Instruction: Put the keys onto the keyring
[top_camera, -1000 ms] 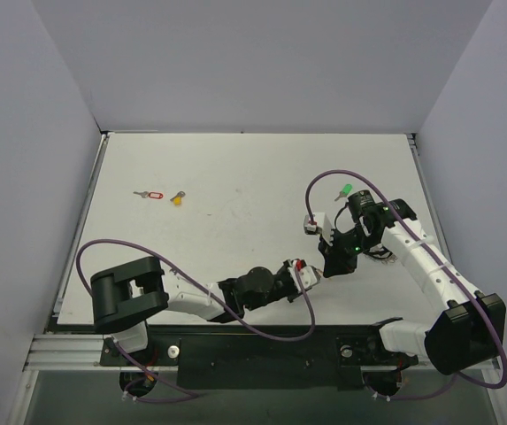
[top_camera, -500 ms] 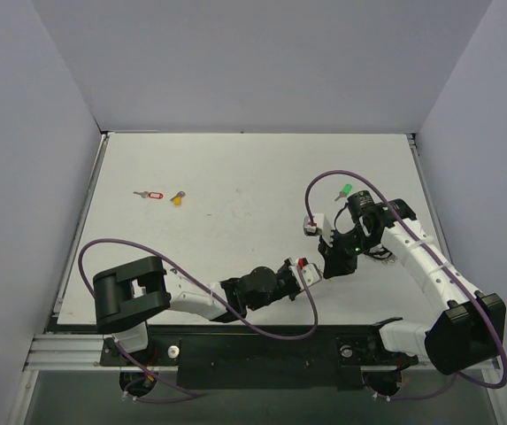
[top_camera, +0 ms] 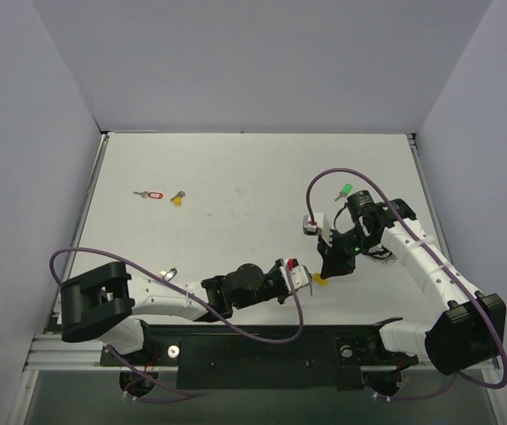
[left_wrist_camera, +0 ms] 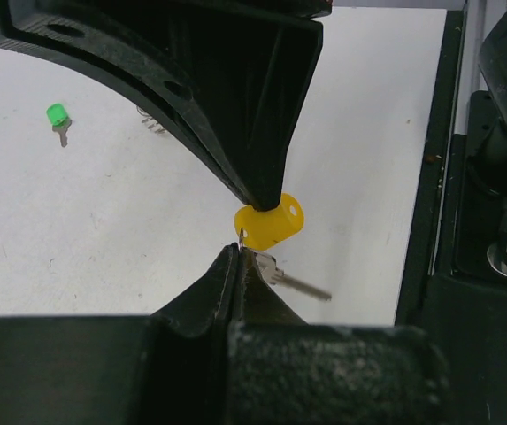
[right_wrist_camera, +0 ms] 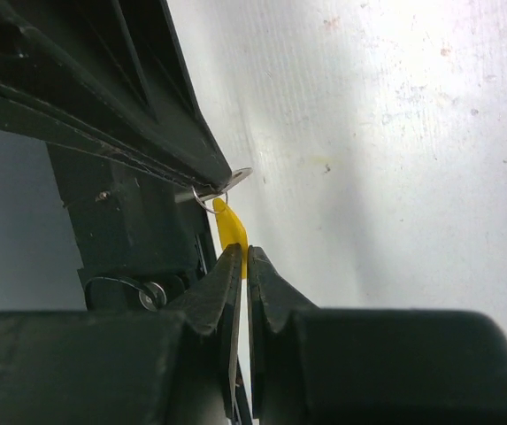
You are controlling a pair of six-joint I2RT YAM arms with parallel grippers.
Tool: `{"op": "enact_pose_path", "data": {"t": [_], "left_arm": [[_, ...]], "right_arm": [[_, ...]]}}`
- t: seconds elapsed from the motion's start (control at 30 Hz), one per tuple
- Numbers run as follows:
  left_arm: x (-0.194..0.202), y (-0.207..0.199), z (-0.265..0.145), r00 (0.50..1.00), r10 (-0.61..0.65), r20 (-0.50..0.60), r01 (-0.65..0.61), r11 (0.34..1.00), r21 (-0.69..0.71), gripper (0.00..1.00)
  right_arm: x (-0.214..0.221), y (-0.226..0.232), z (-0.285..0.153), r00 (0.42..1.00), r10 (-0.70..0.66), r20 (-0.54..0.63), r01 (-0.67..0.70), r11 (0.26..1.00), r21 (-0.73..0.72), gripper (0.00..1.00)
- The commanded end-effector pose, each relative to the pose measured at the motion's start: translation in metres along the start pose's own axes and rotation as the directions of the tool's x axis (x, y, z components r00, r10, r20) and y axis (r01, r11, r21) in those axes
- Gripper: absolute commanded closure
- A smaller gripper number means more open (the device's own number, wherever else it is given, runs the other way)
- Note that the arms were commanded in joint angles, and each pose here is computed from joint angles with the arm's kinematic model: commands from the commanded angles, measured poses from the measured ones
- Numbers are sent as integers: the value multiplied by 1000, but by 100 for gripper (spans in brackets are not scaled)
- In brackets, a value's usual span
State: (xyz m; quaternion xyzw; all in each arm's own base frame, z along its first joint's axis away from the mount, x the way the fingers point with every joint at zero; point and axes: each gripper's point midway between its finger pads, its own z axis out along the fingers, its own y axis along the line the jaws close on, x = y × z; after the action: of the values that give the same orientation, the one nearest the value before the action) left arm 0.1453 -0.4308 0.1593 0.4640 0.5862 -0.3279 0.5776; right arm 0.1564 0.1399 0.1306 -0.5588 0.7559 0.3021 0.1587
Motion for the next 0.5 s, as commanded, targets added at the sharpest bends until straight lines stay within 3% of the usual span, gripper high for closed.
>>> {"op": "enact_pose_path", "data": {"t": [0.0, 0.1, 0.17, 0.3, 0.37, 0.47], "left_arm": [[-12, -6, -14, 999, -37, 3, 37, 996, 80, 100], [-14, -4, -16, 998, -63, 10, 62, 995, 81, 100], [-15, -7, -17, 997, -72, 17, 69, 992, 105, 100], [-16, -9, -20, 998, -61, 29, 57, 989, 133, 100], [-16, -10, -23, 997, -66, 36, 59, 986, 153, 100], [-23, -13, -28, 994, -95, 56, 81, 975, 207, 100]], "right_arm": [[0, 5, -4, 1000, -3, -18, 3, 1000, -13, 100], [0, 9, 1, 1000, -5, -25, 3, 999, -45, 100], [-2, 14, 2, 1000, -15, -25, 13, 997, -70, 93], [-12, 25, -3, 999, -22, 31, 26, 993, -116, 59], [-18, 31, -7, 997, -38, 73, 47, 991, -128, 50], [-24, 44, -9, 984, -120, 133, 141, 977, -163, 45]]}}
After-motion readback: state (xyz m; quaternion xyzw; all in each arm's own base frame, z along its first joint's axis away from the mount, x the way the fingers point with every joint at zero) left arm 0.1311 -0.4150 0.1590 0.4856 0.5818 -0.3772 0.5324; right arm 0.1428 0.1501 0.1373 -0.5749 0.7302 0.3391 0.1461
